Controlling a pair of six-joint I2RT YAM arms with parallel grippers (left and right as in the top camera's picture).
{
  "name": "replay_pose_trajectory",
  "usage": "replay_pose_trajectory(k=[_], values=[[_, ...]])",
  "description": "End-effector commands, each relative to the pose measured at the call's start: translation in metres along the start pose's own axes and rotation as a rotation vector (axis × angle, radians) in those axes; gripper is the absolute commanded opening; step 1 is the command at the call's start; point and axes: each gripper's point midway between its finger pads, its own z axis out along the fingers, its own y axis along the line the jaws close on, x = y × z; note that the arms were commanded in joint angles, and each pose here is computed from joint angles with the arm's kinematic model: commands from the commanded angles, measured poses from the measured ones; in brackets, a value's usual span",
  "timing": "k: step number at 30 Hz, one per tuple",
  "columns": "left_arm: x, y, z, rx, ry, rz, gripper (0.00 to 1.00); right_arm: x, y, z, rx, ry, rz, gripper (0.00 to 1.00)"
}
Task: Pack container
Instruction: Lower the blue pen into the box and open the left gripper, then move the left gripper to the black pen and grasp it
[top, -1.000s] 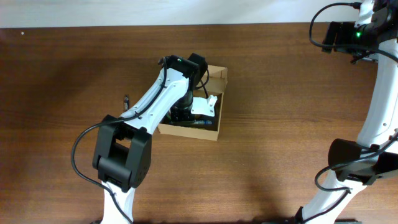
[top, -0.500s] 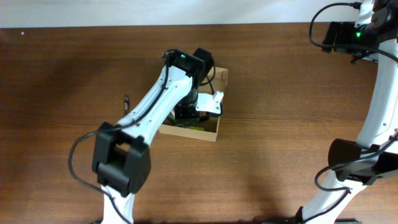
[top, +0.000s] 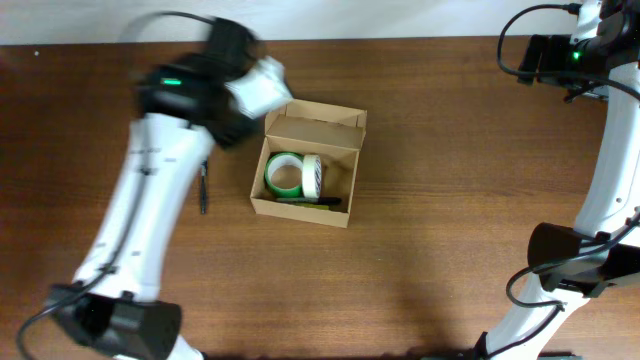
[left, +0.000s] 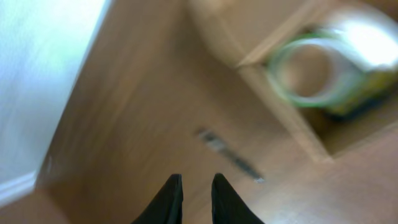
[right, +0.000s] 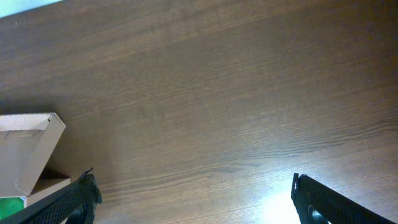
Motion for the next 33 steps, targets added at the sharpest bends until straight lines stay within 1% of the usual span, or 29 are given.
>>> replay_pose_trajectory(k=[1, 3, 6, 8, 11, 12, 14, 16, 19, 21, 23, 27, 30, 33], values=[[0.05, 0.053, -0.003, -0.086, 0.02, -0.339, 0.17, 0.0, -0.002, 0.003, -0.003, 0.006, 0.012, 0.99], [0.08, 0.072, 0.012, -0.08, 0.02, -0.47, 0.16, 0.0, -0.002, 0.003, -0.003, 0.006, 0.012, 0.99], [0.115, 0.078, 0.043, -0.018, -0.001, -0.628, 0.16, 0.0, -0.002, 0.003, -0.003, 0.006, 0.012, 0.99], [0.127, 0.069, 0.065, 0.03, -0.012, -0.679, 0.16, 0.0, -0.002, 0.003, -0.003, 0.006, 0.012, 0.99], [0.143, 0.046, 0.092, 0.067, 0.033, -0.703, 0.17, 0.0, -0.002, 0.003, -0.003, 0.006, 0.011, 0.99], [0.145, 0.037, 0.098, 0.083, 0.049, -0.74, 0.18, 0.0, -0.002, 0.003, -0.003, 0.006, 0.012, 0.99], [0.147, 0.021, 0.105, 0.117, 0.082, -0.796, 0.18, 0.0, -0.002, 0.003, -0.003, 0.006, 0.011, 0.99], [0.144, 0.007, 0.108, 0.144, 0.101, -0.782, 0.19, 0.0, -0.002, 0.003, -0.003, 0.006, 0.011, 0.99], [0.126, -0.002, 0.109, 0.157, 0.083, -0.768, 0.22, 0.0, -0.002, 0.003, -0.003, 0.006, 0.012, 0.99], [0.121, -0.007, 0.11, 0.161, 0.094, -0.811, 0.22, 0.0, -0.002, 0.003, -0.003, 0.006, 0.011, 0.99], [0.115, -0.012, 0.113, 0.167, 0.098, -0.856, 0.25, 0.0, -0.002, 0.003, -0.003, 0.006, 0.012, 0.99], [0.104, -0.022, 0.129, 0.184, 0.111, -0.857, 0.25, 0.0, -0.002, 0.003, -0.003, 0.006, 0.012, 0.99], [0.116, -0.03, 0.147, 0.166, 0.197, -0.89, 0.27, 0.0, -0.002, 0.003, -0.003, 0.006, 0.012, 0.99], [0.123, -0.039, 0.163, 0.189, 0.245, -0.885, 0.33, 0.0, -0.002, 0.003, -0.003, 0.006, 0.011, 0.99]])
